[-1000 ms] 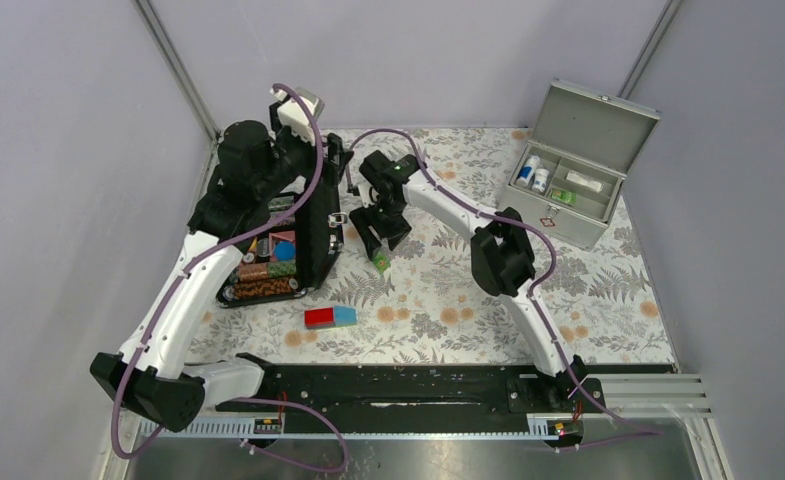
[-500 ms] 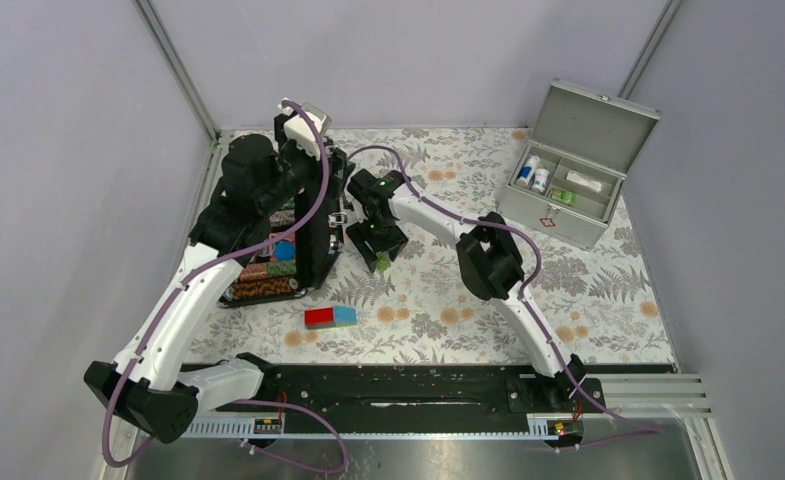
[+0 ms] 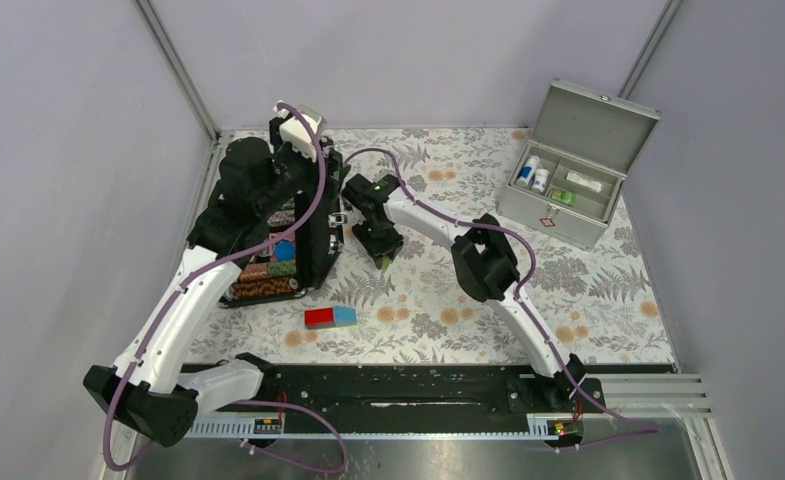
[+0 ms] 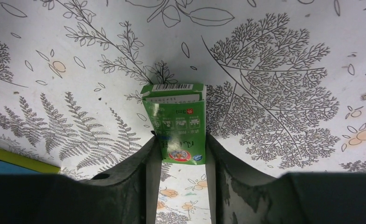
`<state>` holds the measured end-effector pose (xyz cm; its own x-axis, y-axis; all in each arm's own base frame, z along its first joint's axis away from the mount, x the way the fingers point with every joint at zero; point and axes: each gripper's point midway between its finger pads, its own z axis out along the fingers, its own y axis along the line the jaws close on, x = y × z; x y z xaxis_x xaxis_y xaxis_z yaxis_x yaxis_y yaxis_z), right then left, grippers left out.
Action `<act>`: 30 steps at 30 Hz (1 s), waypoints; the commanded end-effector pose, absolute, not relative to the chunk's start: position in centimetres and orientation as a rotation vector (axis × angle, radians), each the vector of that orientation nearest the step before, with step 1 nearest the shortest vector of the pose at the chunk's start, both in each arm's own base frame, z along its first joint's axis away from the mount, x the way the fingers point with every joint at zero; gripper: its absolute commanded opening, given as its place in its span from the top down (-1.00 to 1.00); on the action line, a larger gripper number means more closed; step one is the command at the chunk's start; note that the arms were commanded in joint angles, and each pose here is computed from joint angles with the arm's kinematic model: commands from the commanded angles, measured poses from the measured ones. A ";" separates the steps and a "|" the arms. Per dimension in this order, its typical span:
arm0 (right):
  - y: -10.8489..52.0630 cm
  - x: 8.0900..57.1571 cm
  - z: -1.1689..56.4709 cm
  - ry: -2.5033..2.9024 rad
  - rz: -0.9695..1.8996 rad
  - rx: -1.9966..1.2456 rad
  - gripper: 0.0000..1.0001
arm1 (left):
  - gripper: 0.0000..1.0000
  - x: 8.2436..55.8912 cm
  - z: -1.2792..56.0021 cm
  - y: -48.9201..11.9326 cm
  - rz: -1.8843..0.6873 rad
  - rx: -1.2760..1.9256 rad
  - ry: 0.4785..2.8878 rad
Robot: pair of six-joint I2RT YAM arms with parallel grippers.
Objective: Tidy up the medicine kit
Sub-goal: Pick up the medical item at the center of the board.
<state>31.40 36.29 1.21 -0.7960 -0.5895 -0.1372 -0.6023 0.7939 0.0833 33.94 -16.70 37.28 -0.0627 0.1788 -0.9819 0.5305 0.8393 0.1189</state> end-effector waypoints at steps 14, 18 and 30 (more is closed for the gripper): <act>32.5 33.5 11.7 2.686 0.189 -0.908 0.28 | -0.65 36.3 41.0 -16.1 -0.415 0.448 1.558; 27.9 34.3 14.3 2.678 0.142 -0.820 0.28 | -0.64 37.1 41.6 -17.2 -0.461 0.467 1.536; 6.7 34.3 19.4 2.517 -0.283 -0.641 0.25 | -0.58 40.8 42.9 -22.2 -0.637 0.466 1.538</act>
<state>34.49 12.37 17.55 -0.8156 -0.4225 -0.3953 -0.3989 0.9055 -0.1448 40.85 -20.61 38.43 -0.1563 -0.0173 -0.9876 0.5858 0.8034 -0.1067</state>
